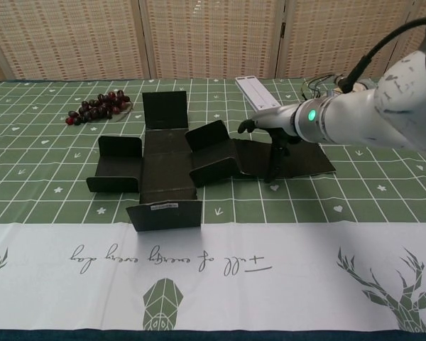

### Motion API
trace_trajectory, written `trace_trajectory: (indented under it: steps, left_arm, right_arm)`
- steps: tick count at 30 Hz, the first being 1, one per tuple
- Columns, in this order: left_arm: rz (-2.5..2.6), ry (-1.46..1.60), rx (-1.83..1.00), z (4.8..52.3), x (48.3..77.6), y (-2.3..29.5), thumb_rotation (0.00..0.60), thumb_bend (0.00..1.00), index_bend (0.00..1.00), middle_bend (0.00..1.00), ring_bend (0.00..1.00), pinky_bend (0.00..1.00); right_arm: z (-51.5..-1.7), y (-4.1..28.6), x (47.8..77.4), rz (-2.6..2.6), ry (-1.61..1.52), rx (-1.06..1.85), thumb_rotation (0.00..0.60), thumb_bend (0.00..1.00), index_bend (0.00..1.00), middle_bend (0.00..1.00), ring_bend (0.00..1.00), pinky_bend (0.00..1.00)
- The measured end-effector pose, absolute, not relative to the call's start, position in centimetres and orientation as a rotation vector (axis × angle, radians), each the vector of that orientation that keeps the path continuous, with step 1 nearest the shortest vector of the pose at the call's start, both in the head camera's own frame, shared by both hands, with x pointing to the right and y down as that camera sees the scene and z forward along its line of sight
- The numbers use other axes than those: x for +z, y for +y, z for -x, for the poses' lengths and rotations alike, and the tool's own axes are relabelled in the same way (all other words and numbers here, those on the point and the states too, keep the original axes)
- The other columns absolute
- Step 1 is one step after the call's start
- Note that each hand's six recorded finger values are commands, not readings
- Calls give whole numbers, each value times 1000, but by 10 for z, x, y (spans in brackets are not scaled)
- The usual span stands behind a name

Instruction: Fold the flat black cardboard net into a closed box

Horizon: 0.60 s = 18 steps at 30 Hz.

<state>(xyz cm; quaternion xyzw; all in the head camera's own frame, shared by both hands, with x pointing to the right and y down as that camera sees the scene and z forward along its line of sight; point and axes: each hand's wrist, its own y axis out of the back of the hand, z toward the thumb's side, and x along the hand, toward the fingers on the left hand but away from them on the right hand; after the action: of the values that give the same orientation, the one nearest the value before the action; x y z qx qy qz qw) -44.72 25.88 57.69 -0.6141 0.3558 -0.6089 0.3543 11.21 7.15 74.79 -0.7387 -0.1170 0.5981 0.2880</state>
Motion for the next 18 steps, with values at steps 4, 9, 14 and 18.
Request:
trace_trajectory:
  steps: [4,9,14,18]
  left_arm:
    - [1588,920,-1574,447,577,259,600,120,202,104,78,103]
    - [1585,920,-1578,448,576,260,600,120,202,104,78,103]
    - [1584,920,-1580,448,576,260,600,120,202,103,78,102]
    - [1580,920,-1583,449,576,260,600,120,202,104,78,102]
  right_arm:
    - [-109,71,752,1967,-293,1607,600,159,0,52,739,1000]
    - [-106,71,757,1961,-274,1614,600,181,0,66,739,1000]
    - [-102,71,760,1952,-257,1613,600,213,0,99,739,1000]
    - [-99,70,761,1955,-261,1608,600,326,61,165,749,1000]
